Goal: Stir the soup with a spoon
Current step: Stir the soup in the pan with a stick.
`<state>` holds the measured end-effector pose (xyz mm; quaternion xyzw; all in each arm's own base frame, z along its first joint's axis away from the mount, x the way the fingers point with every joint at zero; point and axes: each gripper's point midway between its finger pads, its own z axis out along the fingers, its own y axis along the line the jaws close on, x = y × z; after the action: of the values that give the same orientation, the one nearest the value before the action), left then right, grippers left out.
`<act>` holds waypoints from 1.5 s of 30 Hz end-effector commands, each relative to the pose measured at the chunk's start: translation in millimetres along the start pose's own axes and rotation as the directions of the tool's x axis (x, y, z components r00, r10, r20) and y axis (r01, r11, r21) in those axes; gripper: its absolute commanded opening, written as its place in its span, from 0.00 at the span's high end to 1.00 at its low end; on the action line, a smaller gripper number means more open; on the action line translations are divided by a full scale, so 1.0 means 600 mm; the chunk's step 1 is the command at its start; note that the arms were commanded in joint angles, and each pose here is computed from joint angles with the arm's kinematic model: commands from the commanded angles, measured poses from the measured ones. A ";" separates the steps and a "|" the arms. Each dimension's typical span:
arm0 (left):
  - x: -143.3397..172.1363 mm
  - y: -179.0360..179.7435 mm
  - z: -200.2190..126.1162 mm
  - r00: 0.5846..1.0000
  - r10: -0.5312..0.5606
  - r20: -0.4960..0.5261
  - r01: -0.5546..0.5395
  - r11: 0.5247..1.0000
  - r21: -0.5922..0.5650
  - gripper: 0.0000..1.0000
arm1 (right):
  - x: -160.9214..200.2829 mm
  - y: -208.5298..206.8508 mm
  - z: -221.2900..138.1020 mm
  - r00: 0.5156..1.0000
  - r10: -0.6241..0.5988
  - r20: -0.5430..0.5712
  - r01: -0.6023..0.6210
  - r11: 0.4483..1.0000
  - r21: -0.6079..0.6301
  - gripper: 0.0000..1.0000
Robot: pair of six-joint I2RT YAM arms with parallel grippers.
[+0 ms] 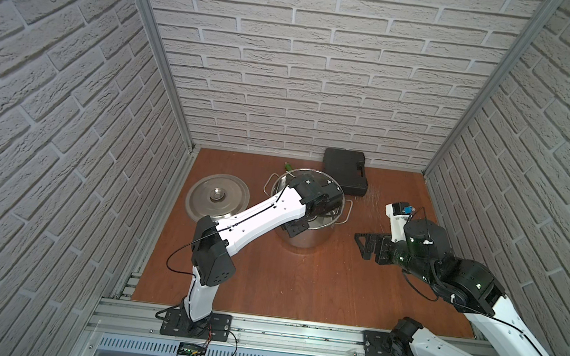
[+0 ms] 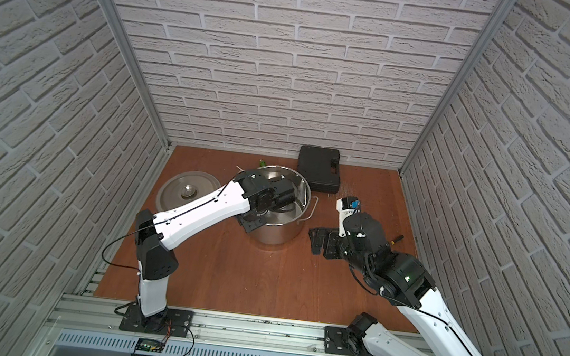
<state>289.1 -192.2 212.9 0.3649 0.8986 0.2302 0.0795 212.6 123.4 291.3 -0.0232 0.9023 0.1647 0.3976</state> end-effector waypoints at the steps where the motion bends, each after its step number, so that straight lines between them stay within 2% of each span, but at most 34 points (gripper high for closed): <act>1: 0.031 0.045 0.001 0.999 -0.031 -0.042 0.029 0.998 -0.047 1.00 | -0.014 0.008 -0.003 0.999 0.022 0.039 -0.021 0.999 -0.027 0.01; 8: -0.021 0.053 0.002 0.999 -0.046 0.016 0.047 0.998 -0.029 1.00 | -0.011 -0.002 -0.014 0.999 0.019 0.043 -0.018 1.000 -0.009 0.01; 15: -0.077 0.009 -0.011 0.996 -0.013 0.086 0.011 1.000 0.028 1.00 | -0.011 -0.012 -0.024 0.998 0.022 0.057 -0.022 1.000 0.011 0.01; 20: -0.091 -0.029 -0.024 0.993 0.019 0.115 -0.027 0.997 0.073 1.00 | -0.009 -0.016 -0.029 0.998 0.025 0.061 -0.026 1.000 0.016 0.01; 27: -0.048 -0.043 -0.036 0.996 0.032 0.085 -0.038 0.996 0.077 1.00 | -0.008 -0.012 -0.022 0.998 0.035 0.061 -0.035 0.999 0.005 0.01; 37: 0.041 0.001 -0.028 1.000 0.005 -0.002 -0.005 1.000 0.011 1.00 | -0.011 0.011 0.011 0.998 0.047 0.043 -0.045 0.998 -0.037 0.01; 45: 0.038 0.059 -0.009 0.999 -0.043 -0.020 0.042 0.999 -0.034 1.00 | -0.020 0.021 0.019 0.998 0.047 0.041 -0.045 0.998 -0.050 0.01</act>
<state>290.2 -171.4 226.5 0.3420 0.9083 0.2234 0.0899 220.9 133.6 283.8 -0.0152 0.9019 0.1783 0.3930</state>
